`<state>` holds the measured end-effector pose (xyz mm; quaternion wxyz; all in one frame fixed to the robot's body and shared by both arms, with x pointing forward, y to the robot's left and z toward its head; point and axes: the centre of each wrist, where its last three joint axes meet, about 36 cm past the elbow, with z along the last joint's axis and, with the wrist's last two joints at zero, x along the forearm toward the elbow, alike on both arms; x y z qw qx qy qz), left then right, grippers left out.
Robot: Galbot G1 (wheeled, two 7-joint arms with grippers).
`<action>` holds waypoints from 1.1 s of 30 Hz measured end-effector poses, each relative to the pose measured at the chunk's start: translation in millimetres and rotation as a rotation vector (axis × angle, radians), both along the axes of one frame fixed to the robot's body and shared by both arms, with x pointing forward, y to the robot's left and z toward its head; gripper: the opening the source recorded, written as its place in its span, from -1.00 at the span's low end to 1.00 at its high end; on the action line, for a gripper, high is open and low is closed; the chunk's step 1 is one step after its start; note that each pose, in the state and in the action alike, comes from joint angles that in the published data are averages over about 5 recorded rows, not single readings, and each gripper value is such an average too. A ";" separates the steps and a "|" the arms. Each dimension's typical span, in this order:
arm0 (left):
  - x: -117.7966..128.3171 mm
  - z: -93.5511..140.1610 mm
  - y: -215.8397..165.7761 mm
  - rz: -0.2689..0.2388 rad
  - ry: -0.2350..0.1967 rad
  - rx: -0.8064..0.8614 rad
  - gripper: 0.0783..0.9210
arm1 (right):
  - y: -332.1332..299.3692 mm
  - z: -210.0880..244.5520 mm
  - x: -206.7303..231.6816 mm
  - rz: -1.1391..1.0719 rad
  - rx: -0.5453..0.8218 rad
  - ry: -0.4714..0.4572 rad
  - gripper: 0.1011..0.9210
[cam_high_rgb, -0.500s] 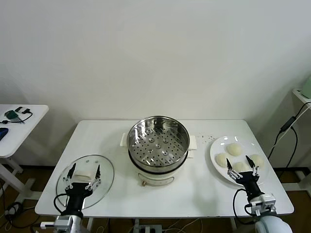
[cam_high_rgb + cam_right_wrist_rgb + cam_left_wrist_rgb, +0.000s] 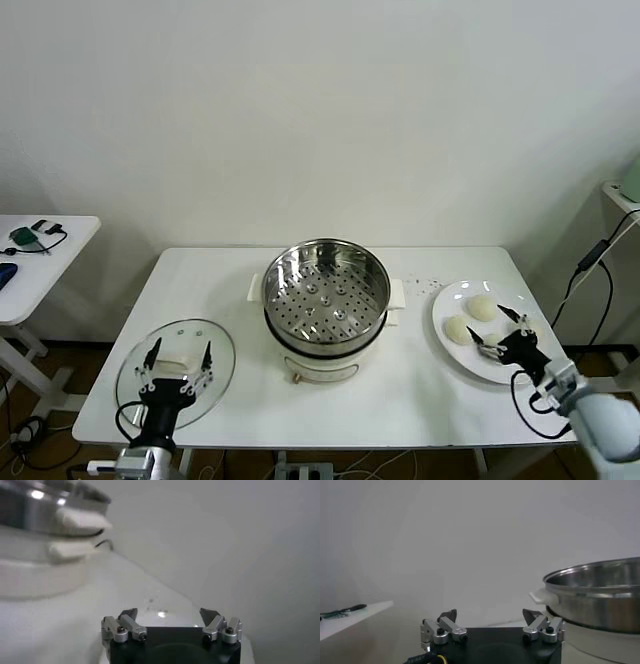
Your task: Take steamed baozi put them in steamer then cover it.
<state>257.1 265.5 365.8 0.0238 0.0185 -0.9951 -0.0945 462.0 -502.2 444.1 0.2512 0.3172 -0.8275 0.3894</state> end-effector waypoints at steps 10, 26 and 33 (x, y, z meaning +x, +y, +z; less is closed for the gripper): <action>1.9 -3.5 -0.2 0.000 0.008 -0.006 0.77 | -18.5 42.7 87.8 0.185 -0.272 0.199 0.76; 7.4 -7.8 9.8 0.028 0.026 -0.005 0.77 | 15.4 45.4 204.3 0.302 -0.510 0.383 0.76; 7.8 -11.6 16.4 0.043 0.036 0.001 0.77 | 36.9 30.2 230.9 0.322 -0.566 0.434 0.76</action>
